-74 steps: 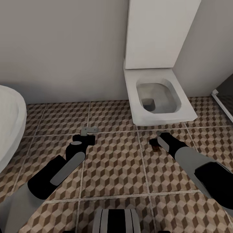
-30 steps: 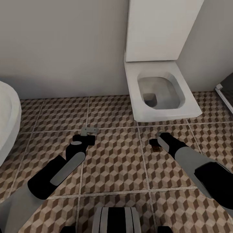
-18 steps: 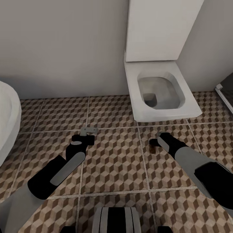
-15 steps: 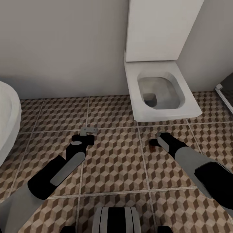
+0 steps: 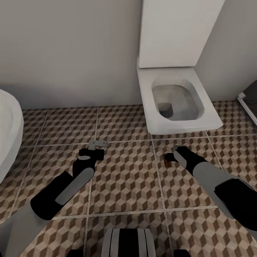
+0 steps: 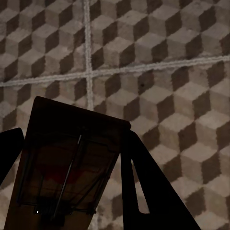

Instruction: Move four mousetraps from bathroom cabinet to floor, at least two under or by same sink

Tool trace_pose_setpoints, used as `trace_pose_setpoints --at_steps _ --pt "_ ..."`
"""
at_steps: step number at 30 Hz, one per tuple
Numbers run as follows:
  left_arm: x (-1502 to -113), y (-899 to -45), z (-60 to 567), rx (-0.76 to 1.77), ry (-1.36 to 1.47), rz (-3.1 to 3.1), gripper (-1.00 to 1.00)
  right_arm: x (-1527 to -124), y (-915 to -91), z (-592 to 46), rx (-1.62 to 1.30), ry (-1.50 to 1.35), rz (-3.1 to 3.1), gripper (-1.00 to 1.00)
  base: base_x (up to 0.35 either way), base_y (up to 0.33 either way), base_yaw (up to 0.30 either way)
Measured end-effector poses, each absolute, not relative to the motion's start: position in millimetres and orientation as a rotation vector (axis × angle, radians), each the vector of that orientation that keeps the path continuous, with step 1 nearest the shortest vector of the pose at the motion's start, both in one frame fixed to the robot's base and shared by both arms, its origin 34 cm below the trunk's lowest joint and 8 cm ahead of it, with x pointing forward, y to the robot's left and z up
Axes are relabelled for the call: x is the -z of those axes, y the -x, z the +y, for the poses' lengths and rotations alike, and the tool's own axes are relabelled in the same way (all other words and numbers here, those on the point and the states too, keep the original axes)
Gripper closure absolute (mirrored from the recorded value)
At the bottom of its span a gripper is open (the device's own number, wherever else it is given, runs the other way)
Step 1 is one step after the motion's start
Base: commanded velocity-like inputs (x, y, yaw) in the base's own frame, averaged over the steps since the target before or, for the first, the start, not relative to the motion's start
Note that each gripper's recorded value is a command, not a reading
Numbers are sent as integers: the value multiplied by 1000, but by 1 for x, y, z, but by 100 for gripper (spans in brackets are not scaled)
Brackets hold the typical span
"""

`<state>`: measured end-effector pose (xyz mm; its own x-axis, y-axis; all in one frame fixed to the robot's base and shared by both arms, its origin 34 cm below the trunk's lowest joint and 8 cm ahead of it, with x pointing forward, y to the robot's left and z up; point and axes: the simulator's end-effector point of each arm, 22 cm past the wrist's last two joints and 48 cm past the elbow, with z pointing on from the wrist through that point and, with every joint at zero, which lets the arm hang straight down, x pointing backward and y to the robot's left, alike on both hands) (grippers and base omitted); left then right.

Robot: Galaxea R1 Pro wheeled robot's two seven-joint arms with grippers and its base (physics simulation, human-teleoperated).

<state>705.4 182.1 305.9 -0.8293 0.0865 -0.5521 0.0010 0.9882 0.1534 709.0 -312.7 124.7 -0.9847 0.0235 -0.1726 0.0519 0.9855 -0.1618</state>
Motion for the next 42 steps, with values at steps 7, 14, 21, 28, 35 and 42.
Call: trace_pose_setpoints --at_steps 7,14,21,28,35,42 --pt "-306 -705 182 -196 -61 2543 100 -124 -709 -313 248 -57 2960 -100 -123 0 0" --pt "-305 -705 182 -197 -61 2543 100 -124 -708 -312 248 -56 2962 -100 -130 0 0" --pt "-305 -705 182 -197 -61 2543 100 -123 -706 -314 253 -59 2968 -100 -179 0 0" --pt "-305 -705 182 -198 -61 2543 100 -123 -704 -316 258 -61 2971 -100 -141 0 0" --pt "-305 -705 183 -199 -61 2543 100 -123 -704 -318 262 -62 2971 -100 -71 0 0" --pt "-305 -705 183 -200 -61 2543 100 -123 -704 -322 268 -65 2970 -100 -14 0 0"
